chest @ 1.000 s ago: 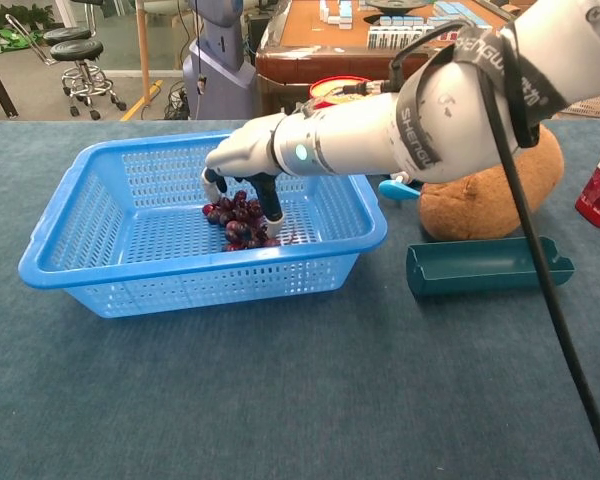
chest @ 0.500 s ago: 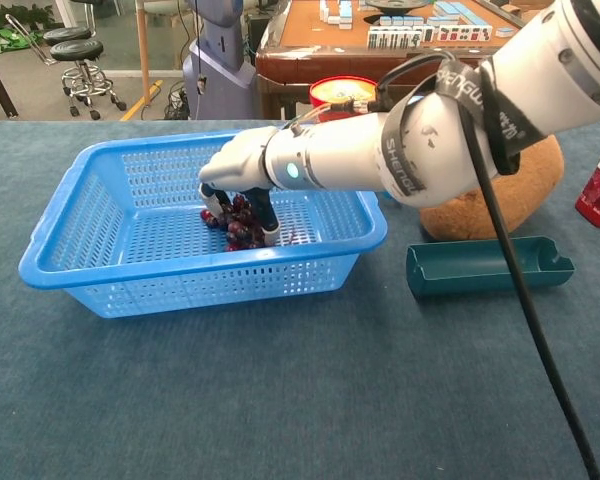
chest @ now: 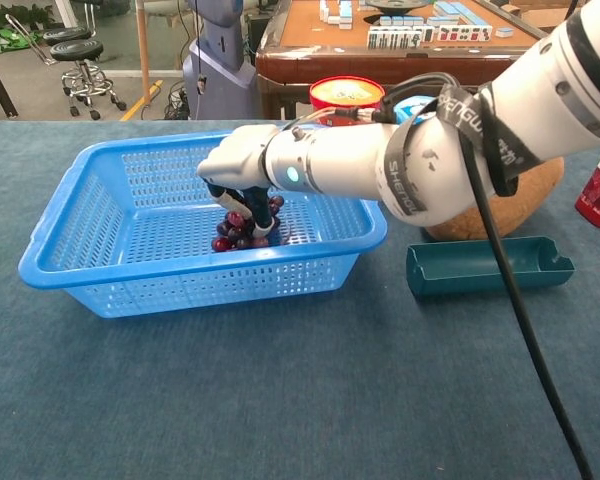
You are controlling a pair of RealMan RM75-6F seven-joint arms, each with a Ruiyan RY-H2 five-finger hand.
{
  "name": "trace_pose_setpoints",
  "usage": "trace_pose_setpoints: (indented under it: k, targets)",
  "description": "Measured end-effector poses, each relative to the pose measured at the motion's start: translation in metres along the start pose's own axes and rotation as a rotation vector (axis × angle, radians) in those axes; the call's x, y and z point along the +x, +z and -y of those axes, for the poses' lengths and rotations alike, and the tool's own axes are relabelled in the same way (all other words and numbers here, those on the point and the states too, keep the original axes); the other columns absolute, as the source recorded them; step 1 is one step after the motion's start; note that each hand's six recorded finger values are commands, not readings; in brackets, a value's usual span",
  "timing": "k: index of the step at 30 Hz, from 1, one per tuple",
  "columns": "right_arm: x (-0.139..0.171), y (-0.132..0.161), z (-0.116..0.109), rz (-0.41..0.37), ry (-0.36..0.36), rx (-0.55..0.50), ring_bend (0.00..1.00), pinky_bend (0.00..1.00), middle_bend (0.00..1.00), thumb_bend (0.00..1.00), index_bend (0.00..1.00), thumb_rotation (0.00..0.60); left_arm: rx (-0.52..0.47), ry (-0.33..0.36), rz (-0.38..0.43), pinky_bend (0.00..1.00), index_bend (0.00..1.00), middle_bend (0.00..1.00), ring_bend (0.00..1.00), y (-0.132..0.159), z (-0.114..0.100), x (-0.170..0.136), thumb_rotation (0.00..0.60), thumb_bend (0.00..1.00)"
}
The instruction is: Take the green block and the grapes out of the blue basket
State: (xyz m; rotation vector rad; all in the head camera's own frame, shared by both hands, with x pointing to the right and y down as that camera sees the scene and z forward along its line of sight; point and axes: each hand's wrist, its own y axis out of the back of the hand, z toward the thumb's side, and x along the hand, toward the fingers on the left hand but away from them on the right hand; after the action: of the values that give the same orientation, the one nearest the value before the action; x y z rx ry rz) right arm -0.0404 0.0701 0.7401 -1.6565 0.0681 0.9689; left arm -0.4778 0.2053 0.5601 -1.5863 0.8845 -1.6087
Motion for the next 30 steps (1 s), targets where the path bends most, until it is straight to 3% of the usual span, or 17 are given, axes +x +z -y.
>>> trace_pose_setpoints:
  k: [7,13,30]
  targets:
    - [0.002,0.001,-0.005,-0.005,-0.028,-0.031,0.5,0.64,0.57,0.43,0.75,0.6,-0.003,0.004,-0.008,0.15,0.0,0.02,0.07,-0.002,-0.001,0.0,0.6,0.3]
    - [0.003,0.002,-0.003,-0.015,-0.032,-0.039,0.53,0.71,0.58,0.53,0.77,0.6,-0.004,0.01,-0.01,0.15,0.0,0.02,0.07,-0.002,-0.002,-0.001,0.6,0.3]
    - [0.012,-0.017,-0.029,0.007,-0.121,-0.159,0.55,0.75,0.59,0.58,0.77,0.6,-0.005,0.021,-0.016,0.15,0.0,0.02,0.07,-0.003,-0.005,-0.002,0.6,0.3]
